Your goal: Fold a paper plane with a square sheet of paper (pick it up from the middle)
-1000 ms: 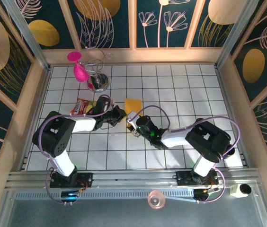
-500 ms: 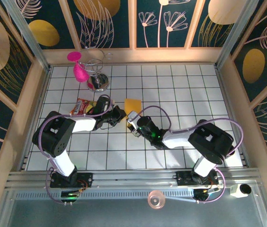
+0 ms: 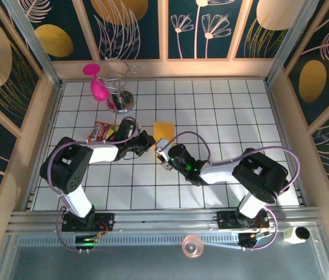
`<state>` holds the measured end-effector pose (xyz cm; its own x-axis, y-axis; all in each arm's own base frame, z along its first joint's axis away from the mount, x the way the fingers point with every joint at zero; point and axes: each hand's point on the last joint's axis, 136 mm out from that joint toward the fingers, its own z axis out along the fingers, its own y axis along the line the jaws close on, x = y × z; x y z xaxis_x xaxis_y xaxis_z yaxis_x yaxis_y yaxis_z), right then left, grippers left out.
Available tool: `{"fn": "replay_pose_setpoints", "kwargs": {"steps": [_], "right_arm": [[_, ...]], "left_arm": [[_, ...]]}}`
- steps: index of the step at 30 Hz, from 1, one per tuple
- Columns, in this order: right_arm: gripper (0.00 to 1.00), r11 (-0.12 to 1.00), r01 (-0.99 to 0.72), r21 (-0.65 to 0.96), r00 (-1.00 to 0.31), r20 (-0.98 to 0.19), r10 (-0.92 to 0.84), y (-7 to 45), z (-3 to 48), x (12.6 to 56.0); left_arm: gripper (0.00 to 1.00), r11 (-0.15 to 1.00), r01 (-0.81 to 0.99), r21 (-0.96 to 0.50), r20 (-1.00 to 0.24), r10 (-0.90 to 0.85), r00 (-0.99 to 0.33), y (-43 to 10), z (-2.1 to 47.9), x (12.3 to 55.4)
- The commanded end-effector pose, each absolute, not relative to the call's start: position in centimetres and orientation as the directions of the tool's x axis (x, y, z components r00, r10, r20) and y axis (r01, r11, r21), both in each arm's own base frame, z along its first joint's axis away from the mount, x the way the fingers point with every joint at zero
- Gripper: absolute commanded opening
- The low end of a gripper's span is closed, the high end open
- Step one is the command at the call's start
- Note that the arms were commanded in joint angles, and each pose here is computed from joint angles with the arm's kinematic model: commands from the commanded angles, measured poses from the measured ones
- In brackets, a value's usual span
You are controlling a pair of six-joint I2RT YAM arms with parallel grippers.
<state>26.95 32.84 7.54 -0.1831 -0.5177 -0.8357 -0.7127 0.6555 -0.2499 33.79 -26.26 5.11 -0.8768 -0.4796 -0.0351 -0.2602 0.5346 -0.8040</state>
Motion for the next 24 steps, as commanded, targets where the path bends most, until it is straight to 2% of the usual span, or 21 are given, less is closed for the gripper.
{"fn": "replay_pose_setpoints", "kwargs": {"steps": [1,9,13,15,17,20,24], "right_arm": [[0.28,0.655,-0.709,-0.263,-0.168,-0.838,-0.519,33.6,7.8,27.3],[0.22,0.657,-0.705,-0.267,-0.162,-0.841,-0.516,33.9,7.9,27.5],[0.10,0.625,-0.738,-0.252,-0.158,-0.837,-0.525,34.4,7.6,26.9],[0.04,0.586,-0.778,-0.226,-0.165,-0.826,-0.538,34.8,7.1,26.1],[0.00,0.558,-0.807,-0.192,-0.184,-0.817,-0.547,34.9,6.7,25.4],[0.00,0.529,-0.840,-0.124,-0.222,-0.811,-0.542,35.1,6.2,24.5],[0.00,0.501,-0.866,0.004,-0.295,-0.812,-0.503,35.2,6.3,23.7]], "left_arm": [[0.00,0.534,-0.236,-0.812,-0.053,-0.470,-0.881,-26.4,6.1,34.2],[0.00,0.531,-0.236,-0.814,-0.050,-0.469,-0.882,-26.4,6.1,34.1],[0.00,0.536,-0.239,-0.810,-0.053,-0.473,-0.879,-26.2,6.1,34.2],[0.08,0.535,-0.230,-0.813,-0.075,-0.487,-0.870,-25.8,6.9,34.4],[0.20,0.549,-0.235,-0.802,-0.105,-0.517,-0.850,-24.7,7.1,34.8],[0.28,0.570,-0.242,-0.785,-0.150,-0.555,-0.818,-22.9,7.5,35.4],[0.31,0.603,-0.203,-0.771,-0.224,-0.556,-0.801,-22.2,8.8,36.1]]}}
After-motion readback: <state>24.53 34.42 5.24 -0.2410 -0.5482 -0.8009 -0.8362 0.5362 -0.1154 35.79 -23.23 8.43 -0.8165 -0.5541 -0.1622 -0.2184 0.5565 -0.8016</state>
